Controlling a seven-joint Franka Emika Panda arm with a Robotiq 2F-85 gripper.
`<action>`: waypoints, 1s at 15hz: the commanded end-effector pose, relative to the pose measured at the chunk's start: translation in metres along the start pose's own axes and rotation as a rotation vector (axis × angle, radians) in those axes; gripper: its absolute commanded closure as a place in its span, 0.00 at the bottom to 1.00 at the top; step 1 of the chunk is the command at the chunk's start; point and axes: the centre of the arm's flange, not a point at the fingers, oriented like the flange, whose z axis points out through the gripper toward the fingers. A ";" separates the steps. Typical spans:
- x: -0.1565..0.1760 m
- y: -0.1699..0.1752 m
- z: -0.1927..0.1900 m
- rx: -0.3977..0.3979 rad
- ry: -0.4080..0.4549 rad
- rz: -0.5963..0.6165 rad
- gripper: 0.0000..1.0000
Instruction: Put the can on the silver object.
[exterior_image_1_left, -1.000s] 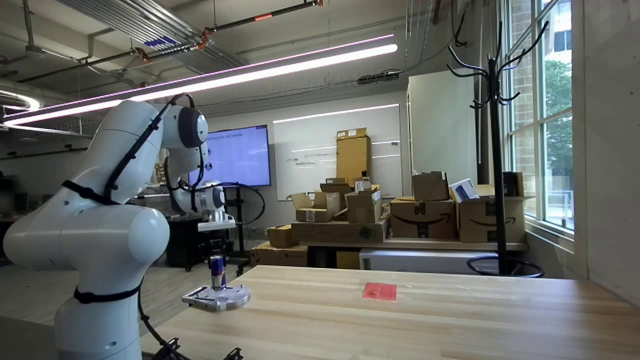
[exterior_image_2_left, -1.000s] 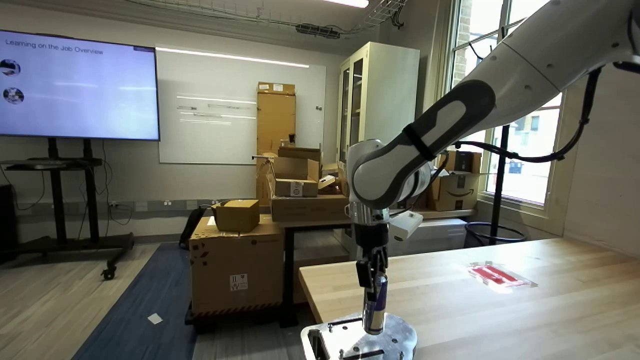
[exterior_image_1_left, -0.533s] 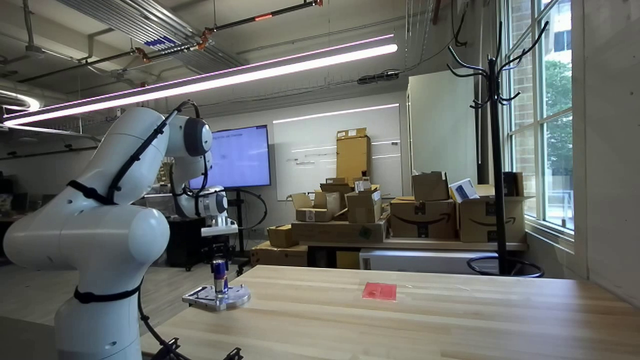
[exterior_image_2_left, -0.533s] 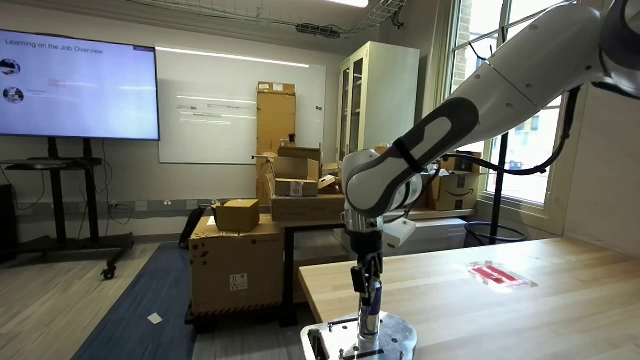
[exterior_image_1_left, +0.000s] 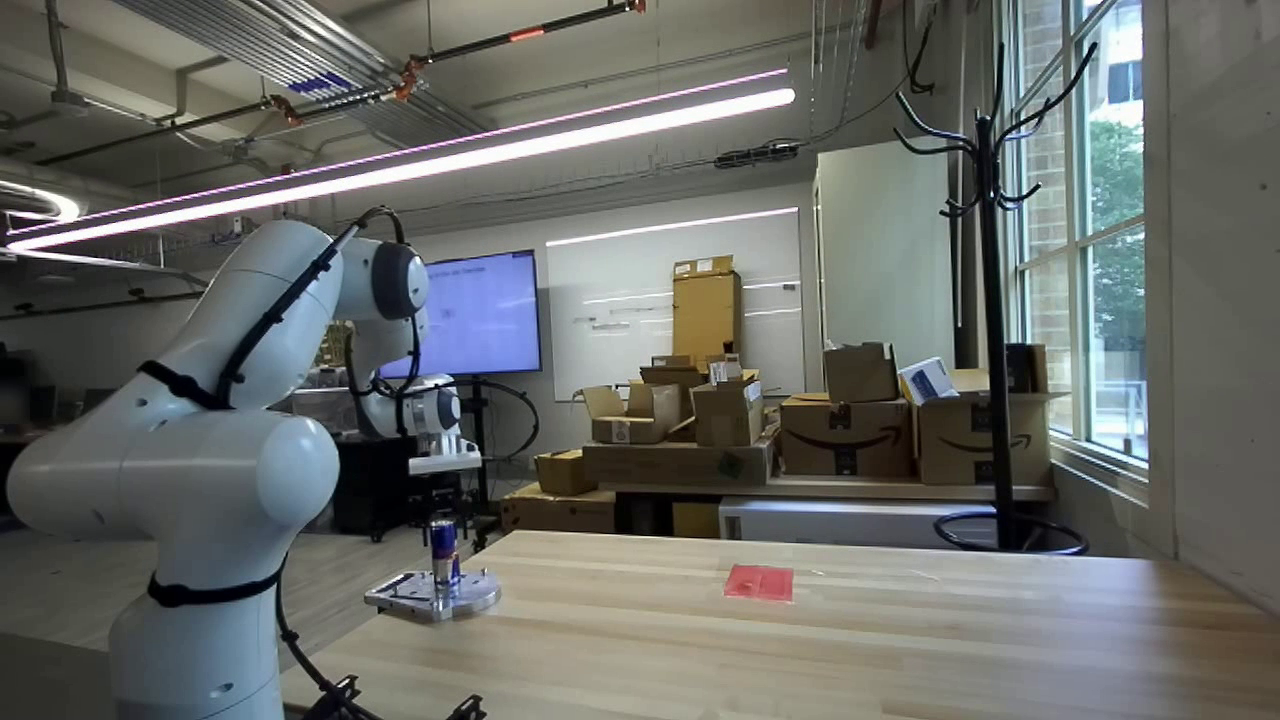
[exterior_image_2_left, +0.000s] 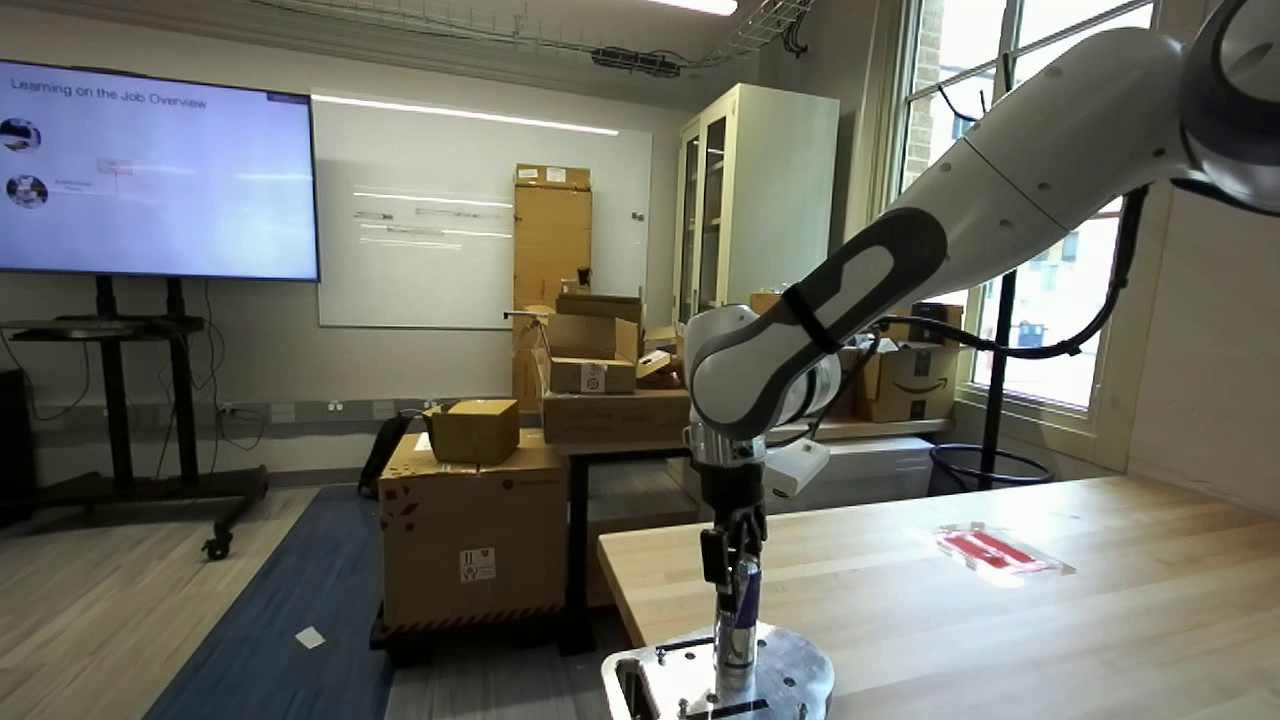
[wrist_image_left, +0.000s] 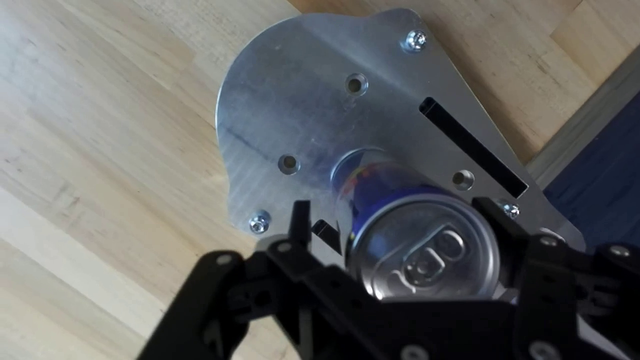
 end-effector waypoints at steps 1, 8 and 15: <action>-0.005 0.010 -0.005 -0.007 -0.013 -0.004 0.00; -0.058 -0.004 -0.076 -0.015 0.049 0.027 0.00; -0.128 -0.021 -0.143 -0.021 0.102 0.087 0.00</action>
